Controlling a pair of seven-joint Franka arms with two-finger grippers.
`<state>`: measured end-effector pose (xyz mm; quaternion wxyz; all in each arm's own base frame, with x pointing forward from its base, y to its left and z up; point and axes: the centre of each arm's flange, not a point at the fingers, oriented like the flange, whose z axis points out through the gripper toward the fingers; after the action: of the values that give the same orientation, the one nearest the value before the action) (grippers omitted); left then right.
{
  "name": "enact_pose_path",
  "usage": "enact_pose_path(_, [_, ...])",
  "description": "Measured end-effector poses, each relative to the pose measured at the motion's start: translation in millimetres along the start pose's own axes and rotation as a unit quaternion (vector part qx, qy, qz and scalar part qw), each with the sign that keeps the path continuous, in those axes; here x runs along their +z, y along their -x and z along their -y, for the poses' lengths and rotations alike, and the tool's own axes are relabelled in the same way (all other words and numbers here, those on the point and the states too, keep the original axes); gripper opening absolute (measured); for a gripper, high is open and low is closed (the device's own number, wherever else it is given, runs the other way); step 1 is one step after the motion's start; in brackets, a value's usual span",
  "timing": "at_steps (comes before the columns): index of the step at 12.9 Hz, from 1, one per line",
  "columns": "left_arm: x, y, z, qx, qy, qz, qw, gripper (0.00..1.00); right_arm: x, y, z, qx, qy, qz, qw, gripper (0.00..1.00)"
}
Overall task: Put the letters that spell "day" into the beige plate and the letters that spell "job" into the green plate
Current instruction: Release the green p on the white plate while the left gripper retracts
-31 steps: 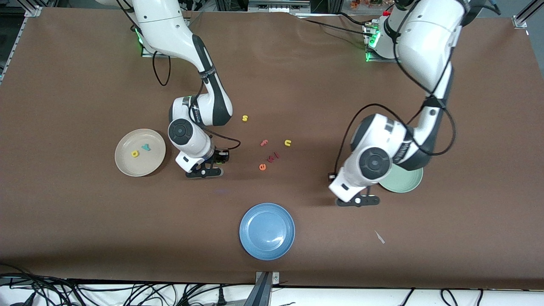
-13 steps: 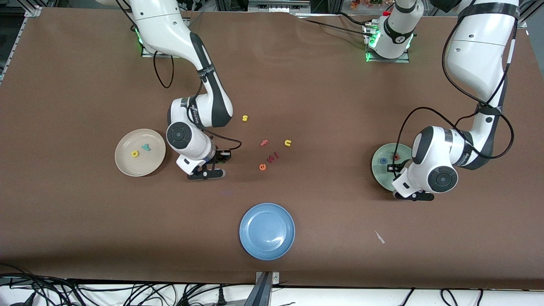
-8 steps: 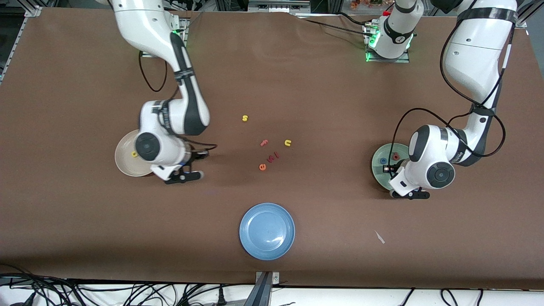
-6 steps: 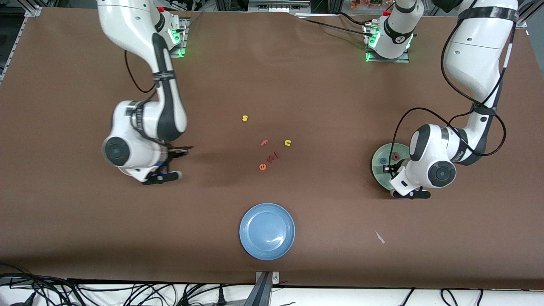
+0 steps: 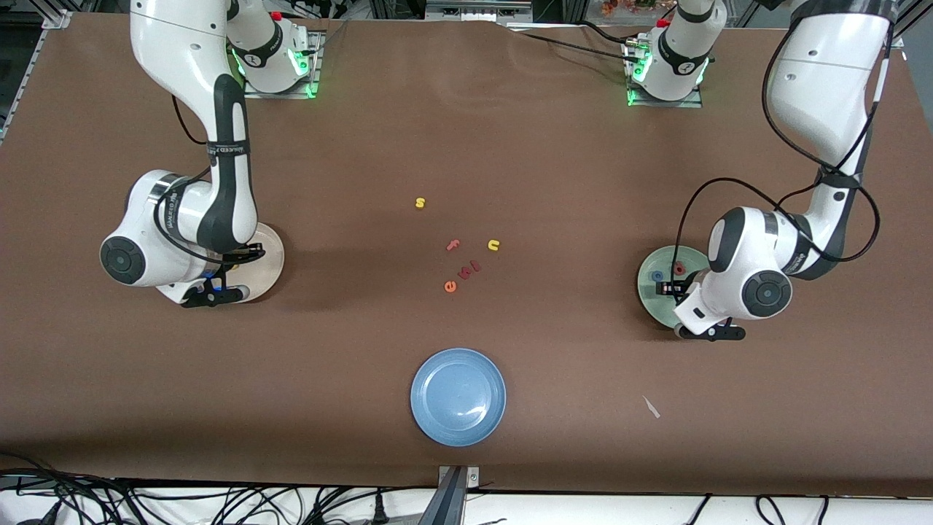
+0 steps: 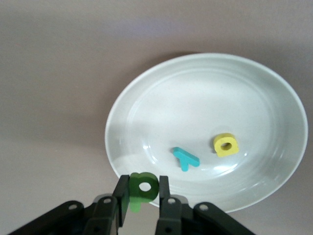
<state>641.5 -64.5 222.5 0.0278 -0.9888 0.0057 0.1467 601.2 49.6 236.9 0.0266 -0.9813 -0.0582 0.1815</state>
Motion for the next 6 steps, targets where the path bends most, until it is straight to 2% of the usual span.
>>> enact_pose_path(1, [-20.0, 7.0, -4.8, 0.004, 0.0, -0.002, 1.0, 0.96, 1.8, -0.1, -0.9, 0.002, 0.001, 0.002, 1.0, 0.45])
enact_pose_path(2, [-43.2, 14.9, -11.6, 0.009, 0.001, -0.008, 1.0, 1.0, 1.0, -0.3, -0.7, 0.002, 0.001, 0.001, 1.0, 0.56])
enact_pose_path(6, [-145.1, 52.8, -26.8, 0.046, -0.002, -0.07, 0.996, 1.0, -25.4, -1.7, -2.4, 0.002, -0.001, -0.006, 1.0, 0.99])
